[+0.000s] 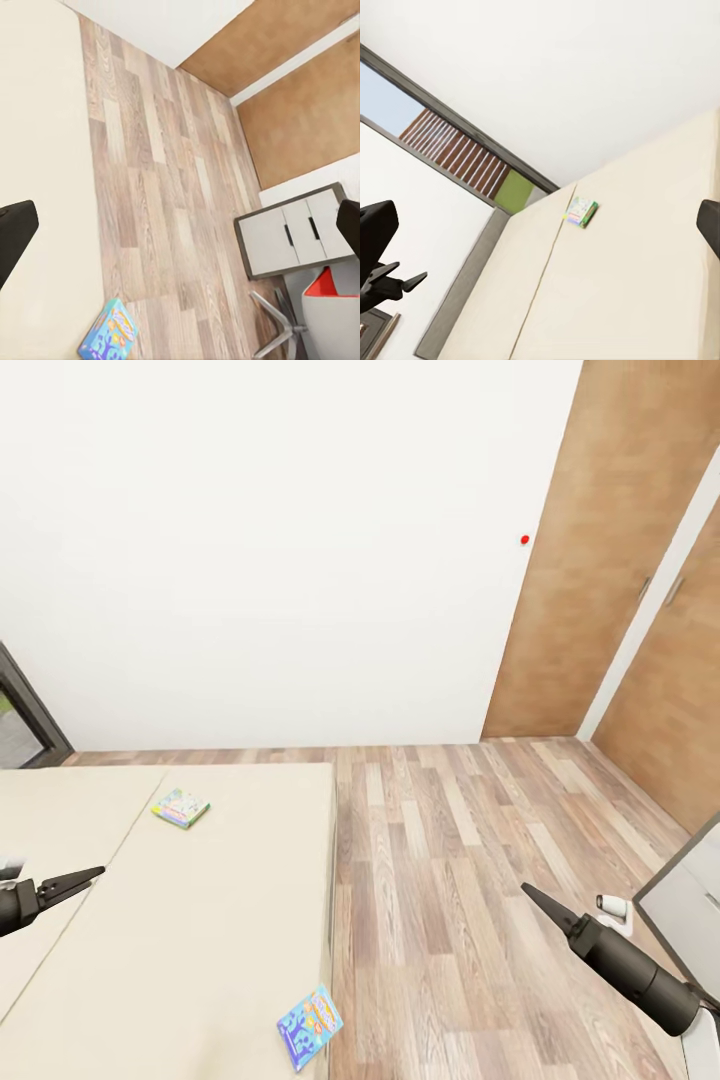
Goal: Put all the toys in the child's room - the three board games (two on the bed and one on the table), the two jigsaw puzzles on the table, and the tennis ball on the table - inside the toy box on the table in the child's room.
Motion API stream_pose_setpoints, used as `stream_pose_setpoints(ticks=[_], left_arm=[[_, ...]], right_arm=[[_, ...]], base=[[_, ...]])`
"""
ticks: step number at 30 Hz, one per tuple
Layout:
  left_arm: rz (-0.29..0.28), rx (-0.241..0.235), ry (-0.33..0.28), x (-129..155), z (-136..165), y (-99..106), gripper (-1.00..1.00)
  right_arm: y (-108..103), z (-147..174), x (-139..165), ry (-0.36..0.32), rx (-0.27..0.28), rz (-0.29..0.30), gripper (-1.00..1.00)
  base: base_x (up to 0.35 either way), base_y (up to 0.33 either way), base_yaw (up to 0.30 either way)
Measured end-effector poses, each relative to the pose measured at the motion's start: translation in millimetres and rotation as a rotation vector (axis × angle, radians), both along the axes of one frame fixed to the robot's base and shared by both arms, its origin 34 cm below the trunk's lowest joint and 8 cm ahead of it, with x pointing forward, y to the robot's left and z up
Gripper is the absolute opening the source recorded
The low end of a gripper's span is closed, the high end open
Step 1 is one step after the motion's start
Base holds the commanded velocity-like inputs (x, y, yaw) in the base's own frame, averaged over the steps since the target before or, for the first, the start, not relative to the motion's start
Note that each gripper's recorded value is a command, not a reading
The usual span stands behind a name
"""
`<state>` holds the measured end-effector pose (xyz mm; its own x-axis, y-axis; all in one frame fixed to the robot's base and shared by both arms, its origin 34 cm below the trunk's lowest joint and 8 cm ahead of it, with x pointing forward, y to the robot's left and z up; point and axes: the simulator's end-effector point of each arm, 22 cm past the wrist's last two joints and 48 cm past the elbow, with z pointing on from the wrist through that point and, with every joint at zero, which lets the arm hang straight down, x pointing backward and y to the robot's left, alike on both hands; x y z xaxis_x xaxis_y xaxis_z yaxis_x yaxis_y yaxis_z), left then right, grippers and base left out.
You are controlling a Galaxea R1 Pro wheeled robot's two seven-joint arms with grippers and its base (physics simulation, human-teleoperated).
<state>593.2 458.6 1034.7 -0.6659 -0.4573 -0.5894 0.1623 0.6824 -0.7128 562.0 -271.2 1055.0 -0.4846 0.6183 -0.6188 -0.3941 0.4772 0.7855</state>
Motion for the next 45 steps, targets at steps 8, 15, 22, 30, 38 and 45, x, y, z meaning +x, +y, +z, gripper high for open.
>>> stream_pose_setpoints(ticks=[8,15,22,30,38,45], left_arm=[[0.000,-0.001,-0.013,0,6,0,1.00],[0.000,-0.001,-0.025,-1,12,0,1.00],[-0.002,0.000,-0.036,-1,17,-1,1.00],[-0.002,0.000,-0.049,-2,24,-1,1.00],[-0.001,-0.001,-0.062,-3,30,-1,1.00],[-0.001,-0.001,-0.074,-4,35,-1,1.00]], right_arm=[[0,6,-1,-0.013,0.000,0.000,1.00],[0,11,-1,-0.025,0.000,-0.001,1.00],[0,16,-2,-0.036,0.000,0.000,1.00],[0,22,-3,-0.049,0.000,-0.001,1.00],[0,28,-4,-0.062,0.000,-0.001,1.00],[0,33,-5,-0.073,0.000,-0.001,1.00]], base=[[0.000,0.000,0.000],[0.000,0.000,0.002],[0.000,0.000,0.041],[0.000,0.000,0.067],[0.000,0.000,0.091],[0.000,0.000,0.121]])
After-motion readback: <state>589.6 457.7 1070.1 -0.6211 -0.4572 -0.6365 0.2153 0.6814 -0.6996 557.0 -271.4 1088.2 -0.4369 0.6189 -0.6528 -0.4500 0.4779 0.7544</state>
